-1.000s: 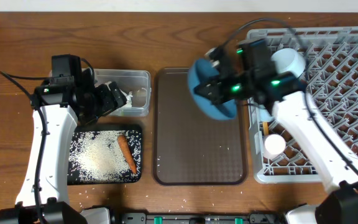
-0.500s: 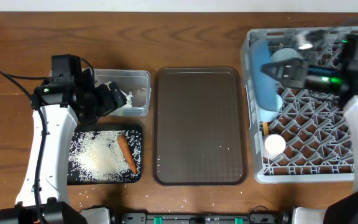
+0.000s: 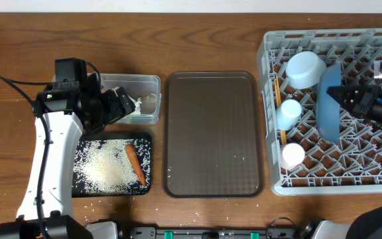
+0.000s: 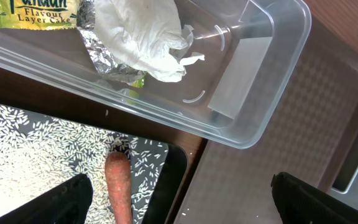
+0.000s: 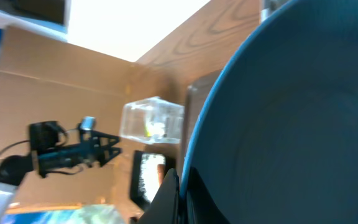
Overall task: Sort waste into correct bins and load items into the dishwasher rack
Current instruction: 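Lift the large blue bowl and carry it right into the rack, then tilt and lower the large blue bowl into the rack's right side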
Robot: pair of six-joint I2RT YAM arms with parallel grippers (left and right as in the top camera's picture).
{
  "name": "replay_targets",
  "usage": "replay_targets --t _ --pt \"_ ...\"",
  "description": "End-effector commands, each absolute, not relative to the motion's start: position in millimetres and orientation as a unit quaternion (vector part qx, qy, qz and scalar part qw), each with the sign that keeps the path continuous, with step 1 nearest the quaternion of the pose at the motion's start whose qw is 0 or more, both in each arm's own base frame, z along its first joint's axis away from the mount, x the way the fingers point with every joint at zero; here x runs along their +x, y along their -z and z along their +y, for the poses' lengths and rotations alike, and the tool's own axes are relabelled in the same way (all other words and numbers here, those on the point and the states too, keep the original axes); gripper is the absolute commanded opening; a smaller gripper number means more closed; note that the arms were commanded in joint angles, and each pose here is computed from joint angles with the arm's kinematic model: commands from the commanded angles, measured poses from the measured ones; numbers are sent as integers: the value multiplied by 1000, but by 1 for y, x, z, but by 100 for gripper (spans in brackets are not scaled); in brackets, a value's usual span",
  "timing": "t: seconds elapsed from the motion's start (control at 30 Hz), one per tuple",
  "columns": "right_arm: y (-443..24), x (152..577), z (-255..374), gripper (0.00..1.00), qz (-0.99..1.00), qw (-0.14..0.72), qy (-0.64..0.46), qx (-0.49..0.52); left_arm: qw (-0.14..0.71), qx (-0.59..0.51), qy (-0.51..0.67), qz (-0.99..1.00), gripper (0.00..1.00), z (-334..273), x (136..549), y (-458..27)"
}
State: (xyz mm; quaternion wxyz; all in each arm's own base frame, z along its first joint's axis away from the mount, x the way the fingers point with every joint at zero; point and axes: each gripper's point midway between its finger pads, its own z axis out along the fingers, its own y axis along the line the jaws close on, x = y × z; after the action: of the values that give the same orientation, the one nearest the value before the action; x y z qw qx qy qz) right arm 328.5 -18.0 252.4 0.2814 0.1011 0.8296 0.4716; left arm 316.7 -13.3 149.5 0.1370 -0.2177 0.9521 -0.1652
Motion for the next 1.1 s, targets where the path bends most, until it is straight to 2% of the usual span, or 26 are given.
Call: replay_targets --t 0.0,0.17,0.37,0.73,1.07 --pt "-237 324 -31 1 864 283 -407 93 140 -216 160 953 94 -10 317 -150" --pt "-240 325 -29 1 859 287 -415 90 140 -216 160 953 94 -10 317 -150" --pt "-285 319 -3 1 781 319 -535 54 140 -216 160 953 94 -10 317 -150" --pt "-262 308 -3 1 816 302 -491 35 140 -215 160 953 94 -10 317 -150" --pt "-245 297 12 1 772 319 -550 22 140 -216 160 953 94 -10 317 -150"
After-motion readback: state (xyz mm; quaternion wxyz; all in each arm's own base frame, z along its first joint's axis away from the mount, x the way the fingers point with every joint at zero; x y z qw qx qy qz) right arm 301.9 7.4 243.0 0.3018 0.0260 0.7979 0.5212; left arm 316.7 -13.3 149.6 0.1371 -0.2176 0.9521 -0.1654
